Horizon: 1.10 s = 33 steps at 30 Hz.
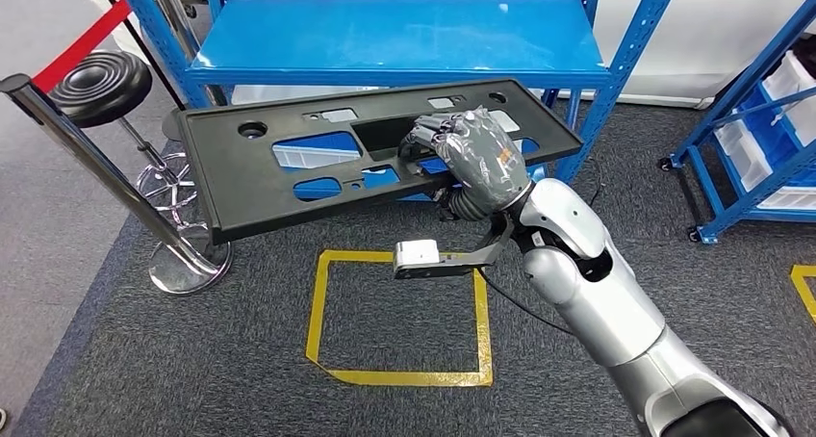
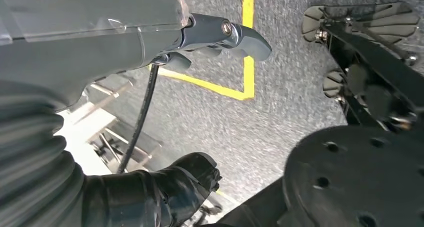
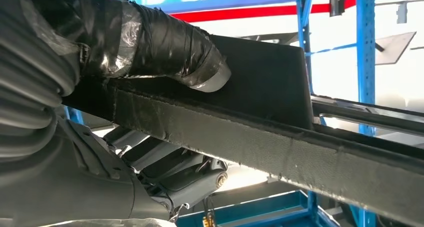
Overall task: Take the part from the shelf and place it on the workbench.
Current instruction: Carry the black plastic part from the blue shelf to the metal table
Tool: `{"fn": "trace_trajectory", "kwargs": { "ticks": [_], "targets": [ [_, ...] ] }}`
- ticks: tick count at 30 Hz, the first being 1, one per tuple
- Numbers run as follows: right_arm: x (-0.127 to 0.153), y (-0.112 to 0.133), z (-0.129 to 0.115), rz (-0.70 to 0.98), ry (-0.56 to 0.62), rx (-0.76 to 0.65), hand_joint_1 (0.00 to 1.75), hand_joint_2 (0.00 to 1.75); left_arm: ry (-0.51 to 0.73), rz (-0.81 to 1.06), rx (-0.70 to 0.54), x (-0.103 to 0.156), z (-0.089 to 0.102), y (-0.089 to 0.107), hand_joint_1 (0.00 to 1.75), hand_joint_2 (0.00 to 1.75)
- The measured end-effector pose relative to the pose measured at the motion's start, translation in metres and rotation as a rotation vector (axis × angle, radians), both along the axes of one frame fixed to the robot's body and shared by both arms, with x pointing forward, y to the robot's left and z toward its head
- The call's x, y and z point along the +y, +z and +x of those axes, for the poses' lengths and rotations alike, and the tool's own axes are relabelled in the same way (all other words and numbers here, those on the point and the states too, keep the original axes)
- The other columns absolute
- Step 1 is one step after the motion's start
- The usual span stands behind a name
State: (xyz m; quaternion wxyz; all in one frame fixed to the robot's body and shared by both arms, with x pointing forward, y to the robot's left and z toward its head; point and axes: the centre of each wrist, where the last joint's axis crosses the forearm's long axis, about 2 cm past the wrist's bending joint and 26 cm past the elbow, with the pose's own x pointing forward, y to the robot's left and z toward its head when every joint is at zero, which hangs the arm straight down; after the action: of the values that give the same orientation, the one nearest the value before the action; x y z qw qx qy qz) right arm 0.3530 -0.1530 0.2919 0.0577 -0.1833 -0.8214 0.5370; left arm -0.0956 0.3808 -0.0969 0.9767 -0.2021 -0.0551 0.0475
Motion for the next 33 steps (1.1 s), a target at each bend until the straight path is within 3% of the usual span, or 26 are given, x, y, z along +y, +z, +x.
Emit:
{"fn": "trace_trajectory", "kwargs": {
  "ticks": [33],
  "targets": [
    [0.01,0.007,0.001,0.005,0.01,0.003,1.75,1.75,-0.055,0.002,-0.021,0.009,0.015,0.0,0.0,1.75]
  ]
}}
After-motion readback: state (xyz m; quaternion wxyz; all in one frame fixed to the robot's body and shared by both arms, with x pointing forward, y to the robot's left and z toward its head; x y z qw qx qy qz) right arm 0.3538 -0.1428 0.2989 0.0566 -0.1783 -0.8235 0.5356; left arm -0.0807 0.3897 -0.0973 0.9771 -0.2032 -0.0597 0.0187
